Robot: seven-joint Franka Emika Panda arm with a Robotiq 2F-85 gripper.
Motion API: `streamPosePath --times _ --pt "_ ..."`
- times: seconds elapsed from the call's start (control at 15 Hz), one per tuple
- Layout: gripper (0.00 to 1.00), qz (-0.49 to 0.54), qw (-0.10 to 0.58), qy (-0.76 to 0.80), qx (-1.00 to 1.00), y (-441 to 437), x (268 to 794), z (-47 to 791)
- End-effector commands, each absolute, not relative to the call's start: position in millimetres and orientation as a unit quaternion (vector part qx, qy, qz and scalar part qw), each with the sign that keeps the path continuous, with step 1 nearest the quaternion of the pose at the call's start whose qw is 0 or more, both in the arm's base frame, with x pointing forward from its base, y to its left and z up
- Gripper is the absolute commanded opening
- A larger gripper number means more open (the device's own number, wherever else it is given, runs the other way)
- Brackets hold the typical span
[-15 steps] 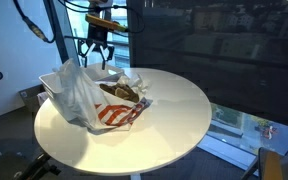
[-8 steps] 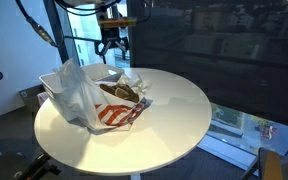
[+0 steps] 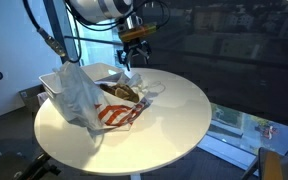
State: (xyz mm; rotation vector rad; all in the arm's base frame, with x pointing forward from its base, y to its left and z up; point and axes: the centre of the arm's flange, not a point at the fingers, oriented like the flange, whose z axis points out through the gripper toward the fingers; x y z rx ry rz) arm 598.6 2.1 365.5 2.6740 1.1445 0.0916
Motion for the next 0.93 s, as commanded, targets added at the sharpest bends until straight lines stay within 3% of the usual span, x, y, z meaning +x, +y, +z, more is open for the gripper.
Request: streamPosePath --times 0.0,0.67,0.73,0.87 --pt "1.0 0.02 0.113 0.378 0.918 -9.1 597.2 346.5" --pt "1.0 0.057 0.123 0.412 0.901 -16.5 619.5 282.5" --pt "0.75 0.058 0.13 0.417 0.898 -16.7 617.6 279.3" --pt "0.66 0.067 0.157 0.435 0.884 -15.5 612.9 277.0"
